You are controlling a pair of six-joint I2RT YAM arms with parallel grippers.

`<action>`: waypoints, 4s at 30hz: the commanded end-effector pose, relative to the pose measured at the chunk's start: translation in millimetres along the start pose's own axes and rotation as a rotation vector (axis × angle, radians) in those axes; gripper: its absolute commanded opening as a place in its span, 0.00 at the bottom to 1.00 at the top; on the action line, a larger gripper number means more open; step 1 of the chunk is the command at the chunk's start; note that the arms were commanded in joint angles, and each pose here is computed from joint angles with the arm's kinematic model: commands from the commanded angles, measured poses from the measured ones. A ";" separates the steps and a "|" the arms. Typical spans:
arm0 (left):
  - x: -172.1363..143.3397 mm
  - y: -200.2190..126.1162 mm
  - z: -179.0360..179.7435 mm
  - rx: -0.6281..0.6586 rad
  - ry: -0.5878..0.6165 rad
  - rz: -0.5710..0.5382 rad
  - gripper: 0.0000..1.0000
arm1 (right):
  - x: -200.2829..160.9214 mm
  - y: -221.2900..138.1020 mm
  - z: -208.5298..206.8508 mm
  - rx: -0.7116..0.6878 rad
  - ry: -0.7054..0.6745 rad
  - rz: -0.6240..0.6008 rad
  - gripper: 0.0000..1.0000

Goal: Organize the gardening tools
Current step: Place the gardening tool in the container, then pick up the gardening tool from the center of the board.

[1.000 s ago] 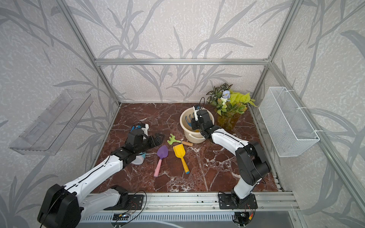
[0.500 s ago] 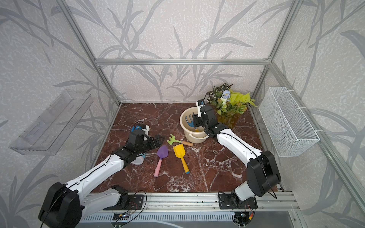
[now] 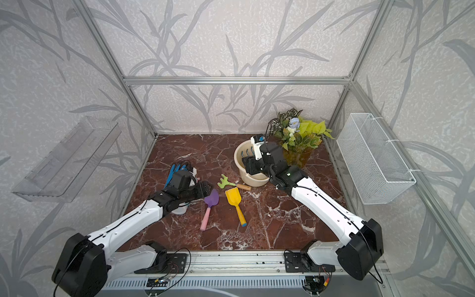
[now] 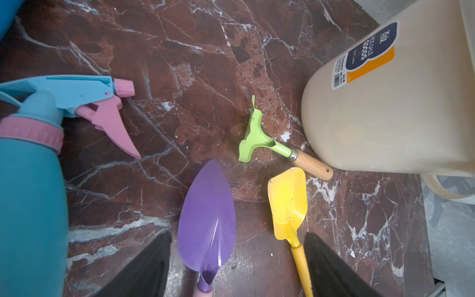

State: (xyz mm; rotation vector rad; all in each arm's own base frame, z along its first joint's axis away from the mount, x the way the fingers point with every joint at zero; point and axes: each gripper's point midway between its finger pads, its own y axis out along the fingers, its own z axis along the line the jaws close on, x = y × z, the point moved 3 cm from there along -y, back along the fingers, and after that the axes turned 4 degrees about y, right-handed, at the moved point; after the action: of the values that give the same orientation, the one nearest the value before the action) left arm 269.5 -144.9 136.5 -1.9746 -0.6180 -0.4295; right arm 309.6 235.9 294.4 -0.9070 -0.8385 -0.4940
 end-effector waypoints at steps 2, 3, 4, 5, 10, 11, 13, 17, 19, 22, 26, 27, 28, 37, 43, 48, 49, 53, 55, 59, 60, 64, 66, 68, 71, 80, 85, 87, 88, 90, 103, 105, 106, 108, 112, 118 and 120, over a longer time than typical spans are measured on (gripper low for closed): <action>-6.3 -5.8 0.9 0.013 0.000 -0.007 0.77 | -40.7 3.1 20.5 0.037 -0.007 0.169 0.61; -9.1 -5.3 1.7 0.013 -0.003 -0.003 0.77 | -50.5 6.0 23.7 0.038 -0.014 0.207 0.60; -10.9 -5.3 2.1 0.014 -0.004 -0.001 0.76 | -60.6 8.4 25.7 0.035 -0.023 0.244 0.60; -14.2 -4.5 2.8 0.014 -0.005 0.006 0.76 | -70.1 10.9 26.5 0.028 -0.028 0.278 0.60; -22.7 -4.8 6.5 0.023 -0.012 0.008 0.76 | -110.9 22.4 27.9 0.016 -0.030 0.410 0.60; -23.2 -5.3 7.2 0.026 -0.012 0.006 0.76 | -118.9 25.4 28.7 0.009 -0.038 0.431 0.60; -22.3 -6.7 7.9 0.028 -0.014 -0.003 0.77 | -133.8 31.0 30.2 -0.004 -0.048 0.463 0.60; -21.6 -8.1 8.5 0.034 -0.015 -0.010 0.79 | -164.0 43.0 27.9 -0.054 -0.062 0.566 0.60; -21.9 -8.1 8.5 0.032 -0.016 -0.011 0.79 | -175.2 48.0 25.5 -0.087 -0.063 0.626 0.60; -22.6 -7.8 9.3 0.033 -0.017 -0.012 0.79 | -189.8 57.4 23.9 -0.111 -0.083 0.676 0.59; -23.0 -7.0 9.8 0.031 -0.019 -0.015 0.80 | -207.2 64.2 26.0 -0.138 -0.114 0.718 0.57; -23.2 -6.9 9.6 0.031 -0.017 -0.014 0.80 | -218.0 69.9 21.4 -0.159 -0.117 0.752 0.57; -23.9 -6.6 10.4 0.034 -0.015 -0.011 0.80 | -221.3 71.5 20.4 -0.167 -0.117 0.762 0.56; -24.7 -4.4 11.4 0.036 -0.017 -0.012 0.80 | -242.6 85.8 14.9 -0.214 -0.127 0.840 0.52; -26.7 -3.2 11.9 0.031 -0.024 -0.008 0.80 | -251.3 93.1 10.7 -0.237 -0.134 0.862 0.49; -27.2 -3.9 13.0 0.038 -0.022 -0.007 0.81 | -257.8 95.2 6.2 -0.257 -0.137 0.878 0.46; -27.1 -3.9 12.9 0.037 -0.024 -0.007 0.80 | -258.7 95.1 5.9 -0.257 -0.137 0.881 0.45; -27.6 -3.7 13.1 0.034 -0.027 -0.009 0.81 | -261.2 96.0 4.7 -0.259 -0.141 0.888 0.39; -29.2 -2.7 13.5 0.032 -0.031 -0.004 0.80 | -262.6 96.1 2.9 -0.266 -0.145 0.889 0.33; -29.1 -2.5 12.8 0.029 -0.032 -0.003 0.80 | -262.8 95.6 2.5 -0.263 -0.149 0.898 0.20; -28.3 -2.8 12.6 0.029 -0.032 -0.005 0.80 | -261.9 95.3 3.0 -0.262 -0.150 0.896 0.19; -24.9 -3.3 10.5 0.027 -0.028 -0.010 0.81 | -256.5 94.5 4.2 -0.261 -0.156 0.876 0.17; -24.2 -3.5 9.9 0.026 -0.026 -0.010 0.81 | -256.1 94.0 4.1 -0.260 -0.159 0.874 0.15; -23.6 -3.7 9.5 0.026 -0.025 -0.012 0.81 | -256.7 93.3 3.7 -0.258 -0.157 0.873 0.14; -23.7 -3.5 10.2 0.030 -0.025 -0.011 0.81 | -255.6 92.3 4.2 -0.252 -0.155 0.864 0.14; -20.2 -6.2 7.4 0.021 -0.024 -0.024 0.81 | -239.1 85.9 13.6 -0.185 -0.146 0.777 0.11; -18.7 -7.1 8.1 0.028 -0.022 -0.031 0.81 | -228.8 79.6 17.3 -0.162 -0.158 0.740 0.11; -17.8 -7.6 8.3 0.031 -0.020 -0.036 0.81 | -223.8 75.6 20.7 -0.138 -0.166 0.727 0.11; -17.2 -7.5 8.4 0.032 -0.021 -0.040 0.81 | -220.3 73.9 22.2 -0.131 -0.168 0.718 0.11; -14.5 -8.5 9.3 0.038 -0.020 -0.056 0.81 | -210.8 69.0 25.6 -0.119 -0.171 0.689 0.11; -2.7 -11.7 0.5 0.023 -0.003 -0.069 0.81 | -128.7 28.9 49.8 -0.019 -0.220 0.417 0.11; -4.1 -11.1 0.8 0.021 -0.004 -0.064 0.81 | -112.6 23.3 52.3 0.008 -0.210 0.371 0.11; -4.1 -11.1 0.5 0.018 -0.005 -0.064 0.81 | -103.1 20.5 51.9 0.017 -0.195 0.354 0.12; -3.4 -11.5 -0.4 0.014 -0.007 -0.067 0.81 | -82.3 17.0 44.6 0.011 -0.172 0.314 0.11; -1.9 -12.3 -2.1 0.006 -0.008 -0.073 0.81 | -44.5 9.6 37.7 0.001 -0.154 0.237 0.11; 6.1 -12.6 -18.8 -0.054 0.002 -0.065 0.81 | 6.8 6.8 12.0 -0.045 -0.079 0.112 0.12; 8.9 -11.6 -22.2 -0.059 0.007 -0.065 0.81 | 21.5 8.0 0.1 -0.064 -0.044 0.079 0.12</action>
State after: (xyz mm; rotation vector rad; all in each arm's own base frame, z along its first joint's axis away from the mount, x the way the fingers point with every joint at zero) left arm 260.4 -148.0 141.7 -1.9795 -0.6672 -0.4402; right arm 312.9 249.2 282.9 -1.0522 -0.8077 -0.3494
